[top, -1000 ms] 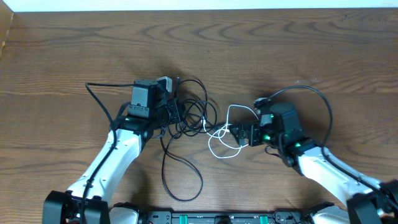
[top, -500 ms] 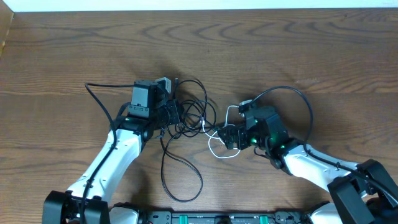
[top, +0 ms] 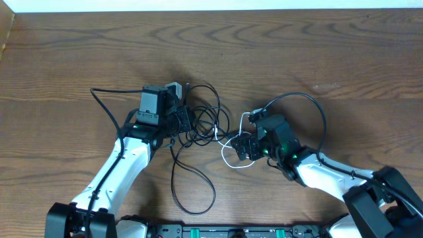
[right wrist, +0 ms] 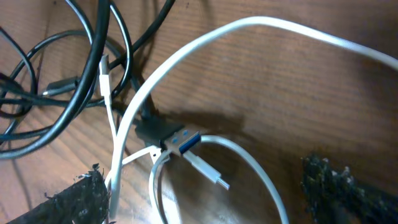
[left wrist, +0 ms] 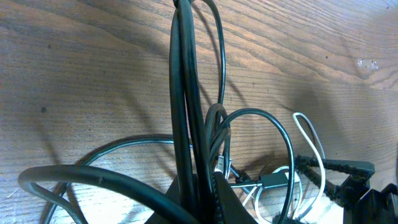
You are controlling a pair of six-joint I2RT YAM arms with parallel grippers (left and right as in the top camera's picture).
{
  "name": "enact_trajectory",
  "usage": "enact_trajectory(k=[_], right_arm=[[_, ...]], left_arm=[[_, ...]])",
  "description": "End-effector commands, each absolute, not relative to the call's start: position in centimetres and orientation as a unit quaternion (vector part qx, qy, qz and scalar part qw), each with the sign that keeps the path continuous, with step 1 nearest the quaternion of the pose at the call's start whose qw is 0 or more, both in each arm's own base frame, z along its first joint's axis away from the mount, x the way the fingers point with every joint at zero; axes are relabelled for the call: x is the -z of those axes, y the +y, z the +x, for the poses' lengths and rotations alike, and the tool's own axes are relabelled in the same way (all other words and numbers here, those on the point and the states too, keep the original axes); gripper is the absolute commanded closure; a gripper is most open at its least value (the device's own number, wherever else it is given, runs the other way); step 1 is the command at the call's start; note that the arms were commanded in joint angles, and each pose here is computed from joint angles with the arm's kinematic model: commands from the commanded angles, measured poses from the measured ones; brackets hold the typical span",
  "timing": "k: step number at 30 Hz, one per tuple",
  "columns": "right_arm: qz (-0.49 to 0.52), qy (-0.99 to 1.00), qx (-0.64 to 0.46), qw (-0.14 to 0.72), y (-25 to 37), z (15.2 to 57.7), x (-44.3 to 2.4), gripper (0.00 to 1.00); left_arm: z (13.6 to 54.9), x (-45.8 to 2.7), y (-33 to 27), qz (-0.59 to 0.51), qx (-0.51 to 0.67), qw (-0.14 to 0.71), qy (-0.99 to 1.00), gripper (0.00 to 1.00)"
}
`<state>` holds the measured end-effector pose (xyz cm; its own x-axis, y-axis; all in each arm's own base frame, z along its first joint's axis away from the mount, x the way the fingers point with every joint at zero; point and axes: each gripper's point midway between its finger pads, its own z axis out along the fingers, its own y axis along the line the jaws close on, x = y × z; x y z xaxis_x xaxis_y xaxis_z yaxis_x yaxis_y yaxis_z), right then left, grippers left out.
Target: Untangle cables
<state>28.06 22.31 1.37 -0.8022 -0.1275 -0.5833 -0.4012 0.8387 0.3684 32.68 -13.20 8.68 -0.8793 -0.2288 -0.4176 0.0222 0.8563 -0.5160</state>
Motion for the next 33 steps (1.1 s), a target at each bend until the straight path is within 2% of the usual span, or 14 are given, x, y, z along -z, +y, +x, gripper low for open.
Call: enact_trajectory(k=[1,5,10,17,22,27,28,33], right_arm=[[-0.15,0.924,-0.233,0.264,22.7,28.2,-0.9,0.2],[-0.16,0.928,-0.228,0.247,23.2,27.8,-1.0,0.5],[-0.153,0.933,-0.235,0.227,23.1,27.2,-0.7,0.99],[-0.166,0.922,-0.281,0.21,22.6,26.5,-2.6,0.99],[-0.143,0.921,-0.268,0.245,19.0,27.5,-6.1,0.99],[-0.114,0.891,-0.255,0.357,14.3,28.7,-13.6,0.99],[-0.109,0.875,-0.246,0.402,13.0,28.6,-16.2,0.99],[-0.06,0.833,-0.186,0.518,8.6,28.6,-22.2,0.99]], left_arm=[[32.8,-8.9,-13.1,-0.05,0.258,0.245,0.933,0.92],[32.8,-8.9,-13.1,-0.05,0.258,0.245,0.933,0.93],[32.8,-8.9,-13.1,-0.05,0.258,0.245,0.933,0.92],[32.8,-8.9,-13.1,-0.05,0.257,0.244,0.934,0.92],[32.8,-8.9,-13.1,-0.05,0.257,0.244,0.934,0.92],[32.8,-8.9,-13.1,-0.05,0.257,0.244,0.934,0.92],[32.8,-8.9,-13.1,-0.05,0.257,0.244,0.934,0.92],[32.8,-8.9,-13.1,-0.05,0.258,0.244,0.933,0.92]])
